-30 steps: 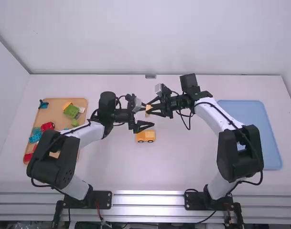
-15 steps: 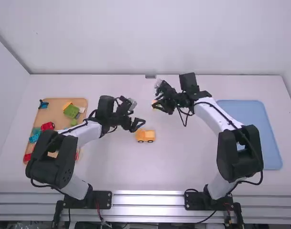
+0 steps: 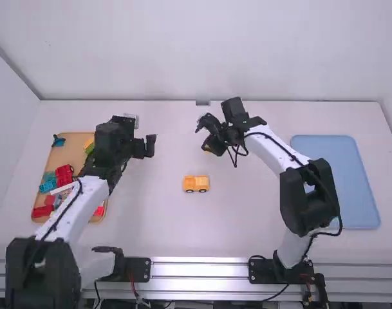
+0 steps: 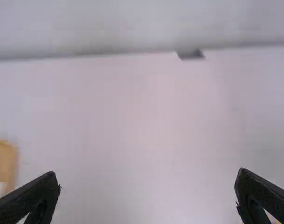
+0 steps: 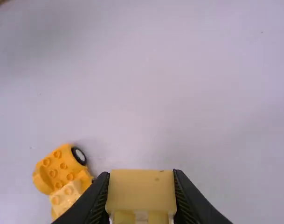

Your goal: Assemble lego blocks to make yellow taxi

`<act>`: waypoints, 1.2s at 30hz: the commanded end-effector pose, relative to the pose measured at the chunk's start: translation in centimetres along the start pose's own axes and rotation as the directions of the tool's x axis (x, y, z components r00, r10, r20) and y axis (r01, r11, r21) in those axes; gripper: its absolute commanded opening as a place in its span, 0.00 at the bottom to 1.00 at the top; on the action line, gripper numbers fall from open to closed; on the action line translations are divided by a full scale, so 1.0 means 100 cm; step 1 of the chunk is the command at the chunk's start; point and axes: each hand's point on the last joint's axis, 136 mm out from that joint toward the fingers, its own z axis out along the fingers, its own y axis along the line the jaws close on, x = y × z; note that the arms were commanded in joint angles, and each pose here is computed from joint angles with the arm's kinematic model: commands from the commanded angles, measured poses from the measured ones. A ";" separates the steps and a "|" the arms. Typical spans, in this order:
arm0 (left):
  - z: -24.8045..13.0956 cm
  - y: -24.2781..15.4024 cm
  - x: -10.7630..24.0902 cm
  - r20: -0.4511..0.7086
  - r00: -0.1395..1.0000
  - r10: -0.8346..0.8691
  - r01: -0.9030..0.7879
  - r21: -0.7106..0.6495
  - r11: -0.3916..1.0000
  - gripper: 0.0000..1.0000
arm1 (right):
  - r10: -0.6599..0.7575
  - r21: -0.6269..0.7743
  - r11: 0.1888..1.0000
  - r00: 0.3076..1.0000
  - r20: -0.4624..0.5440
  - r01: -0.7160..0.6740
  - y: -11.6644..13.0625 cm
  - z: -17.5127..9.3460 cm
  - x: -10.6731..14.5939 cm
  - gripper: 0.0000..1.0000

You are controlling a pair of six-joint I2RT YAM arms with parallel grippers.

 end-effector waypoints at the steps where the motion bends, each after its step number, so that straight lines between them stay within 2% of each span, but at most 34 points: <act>1: -0.025 0.031 -0.003 0.058 0.998 -0.034 0.043 -0.159 0.986 0.99 | -0.084 -0.064 0.994 0.996 0.000 0.084 0.017 0.016 -0.025 0.12; 5: -0.062 0.066 0.001 0.179 0.969 -0.172 0.221 -0.306 0.926 0.99 | -0.217 -0.177 0.962 0.976 -0.028 0.209 0.047 0.032 -0.041 0.12; 9: -0.094 0.090 0.016 0.278 0.929 -0.242 0.342 -0.401 0.850 0.99 | -0.366 -0.258 0.905 0.928 -0.074 0.337 0.077 0.049 -0.045 0.12; 14: -0.120 0.103 0.028 0.382 0.891 -0.244 0.409 -0.447 0.796 0.99 | -0.468 -0.288 0.868 0.861 -0.198 0.406 0.096 0.077 -0.030 0.11; 16: -0.128 0.101 0.030 0.413 0.880 -0.236 0.418 -0.434 0.798 0.99 | -0.520 -0.319 0.842 0.813 -0.263 0.436 0.107 0.091 -0.016 0.10; 21: -0.135 0.098 0.035 0.452 0.857 -0.249 0.446 -0.407 0.797 0.99 | -0.591 -0.357 0.803 0.715 -0.374 0.477 0.125 0.113 0.009 0.09; 25: -0.134 0.100 0.039 0.454 0.847 -0.277 0.472 -0.403 0.784 0.99 | -0.620 -0.370 0.783 0.671 -0.407 0.500 0.135 0.123 0.020 0.09; 28: -0.130 0.098 0.041 0.445 0.848 -0.287 0.475 -0.398 0.785 0.99 | -0.634 -0.365 0.773 0.646 -0.425 0.519 0.137 0.128 0.025 0.09; 32: -0.119 0.095 0.042 0.415 0.863 -0.288 0.452 -0.381 0.806 0.99 | -0.637 -0.362 0.770 0.649 -0.416 0.525 0.143 0.136 0.027 0.10; 34: -0.116 0.095 0.042 0.409 0.865 -0.291 0.452 -0.380 0.807 0.99 | -0.638 -0.361 0.770 0.649 -0.414 0.526 0.143 0.137 0.027 0.17; 36: -0.109 0.095 0.043 0.396 0.870 -0.293 0.446 -0.380 0.811 0.99 | -0.631 -0.357 0.776 0.654 -0.417 0.520 0.142 0.137 0.027 0.28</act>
